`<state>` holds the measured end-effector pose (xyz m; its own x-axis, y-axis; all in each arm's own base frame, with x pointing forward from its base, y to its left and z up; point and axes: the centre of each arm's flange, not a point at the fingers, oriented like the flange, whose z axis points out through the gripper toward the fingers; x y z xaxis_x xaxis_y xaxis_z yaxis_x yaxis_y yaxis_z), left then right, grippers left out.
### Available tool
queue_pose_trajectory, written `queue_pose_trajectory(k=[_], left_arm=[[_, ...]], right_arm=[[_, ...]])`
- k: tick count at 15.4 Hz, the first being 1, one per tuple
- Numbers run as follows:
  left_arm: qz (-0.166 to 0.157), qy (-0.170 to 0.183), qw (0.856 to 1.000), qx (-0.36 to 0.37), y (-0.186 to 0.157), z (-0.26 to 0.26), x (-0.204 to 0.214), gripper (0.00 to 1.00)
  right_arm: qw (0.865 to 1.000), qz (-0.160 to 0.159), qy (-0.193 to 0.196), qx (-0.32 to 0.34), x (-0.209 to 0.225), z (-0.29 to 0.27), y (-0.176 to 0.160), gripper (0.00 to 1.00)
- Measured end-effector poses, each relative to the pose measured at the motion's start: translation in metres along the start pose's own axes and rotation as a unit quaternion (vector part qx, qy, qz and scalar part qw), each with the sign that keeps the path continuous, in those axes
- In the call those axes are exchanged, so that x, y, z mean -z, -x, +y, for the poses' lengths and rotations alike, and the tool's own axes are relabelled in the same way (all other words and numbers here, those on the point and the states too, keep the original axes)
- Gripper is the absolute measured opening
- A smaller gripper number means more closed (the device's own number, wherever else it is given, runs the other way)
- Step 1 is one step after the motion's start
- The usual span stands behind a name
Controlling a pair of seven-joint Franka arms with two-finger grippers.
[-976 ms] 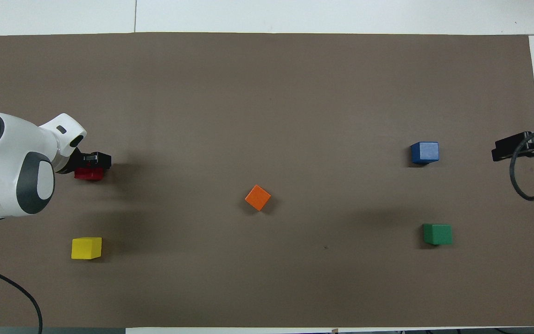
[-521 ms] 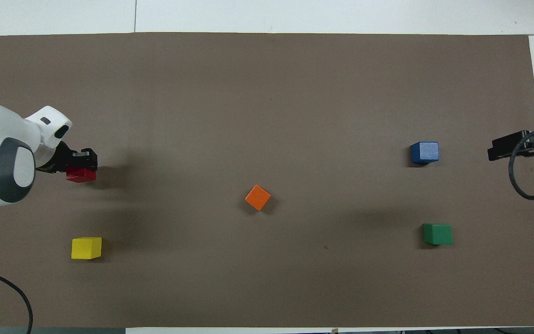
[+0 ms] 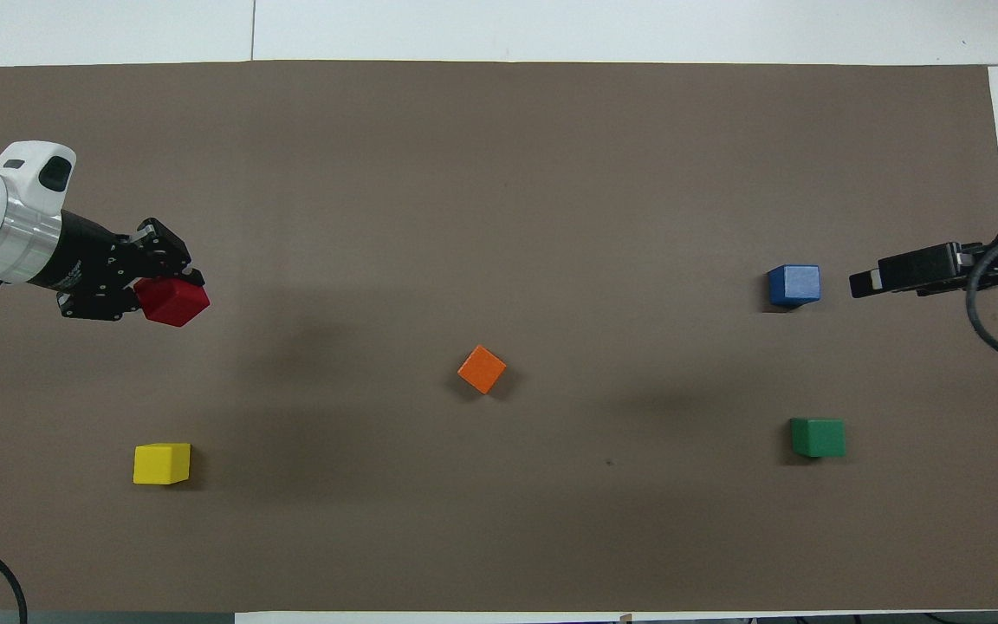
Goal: Transfer red block to right arm and stack on blue block
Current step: 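Lift the red cube with the left gripper while the right gripper approaches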
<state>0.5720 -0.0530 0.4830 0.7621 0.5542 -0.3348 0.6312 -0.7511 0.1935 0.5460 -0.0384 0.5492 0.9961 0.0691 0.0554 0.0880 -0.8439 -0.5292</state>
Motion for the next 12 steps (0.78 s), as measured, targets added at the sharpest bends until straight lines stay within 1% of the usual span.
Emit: queue_pose_trajectory(k=[2,3,5,6,8,9,11,12], left_arm=[[-0.031,0.04,0.996,0.071,0.026,0.017,0.01,0.54],[-0.055,0.063,0.992,0.095,0.037,0.025,0.013,0.54],[-0.098,0.094,0.982,0.13,0.055,0.04,0.016,0.54],[-0.118,0.103,0.975,0.154,0.063,0.047,0.015,0.54],[-0.164,0.127,0.958,0.196,0.075,0.06,0.015,0.54],[-0.184,0.139,0.951,0.205,0.081,0.066,0.015,0.54],[-0.213,0.163,0.939,0.214,0.096,0.082,0.008,0.54],[-0.228,0.175,0.932,0.219,0.105,0.091,0.001,0.54]], right_arm=[[0.998,0.026,-0.054,0.022,-0.007,0.009,-0.003,1.0],[0.995,0.041,-0.092,0.026,-0.011,0.012,-0.005,1.0],[0.985,0.061,-0.162,0.011,-0.023,0.024,-0.008,1.0],[0.978,0.064,-0.2,-0.001,-0.032,0.028,-0.008,1.0],[0.959,0.066,-0.274,-0.016,-0.056,0.032,-0.005,1.0],[0.949,0.063,-0.309,-0.018,-0.071,0.034,-0.002,1.0],[0.926,0.047,-0.375,-0.022,-0.098,0.042,0.004,1.0],[0.911,0.037,-0.411,-0.016,-0.109,0.045,0.006,1.0]])
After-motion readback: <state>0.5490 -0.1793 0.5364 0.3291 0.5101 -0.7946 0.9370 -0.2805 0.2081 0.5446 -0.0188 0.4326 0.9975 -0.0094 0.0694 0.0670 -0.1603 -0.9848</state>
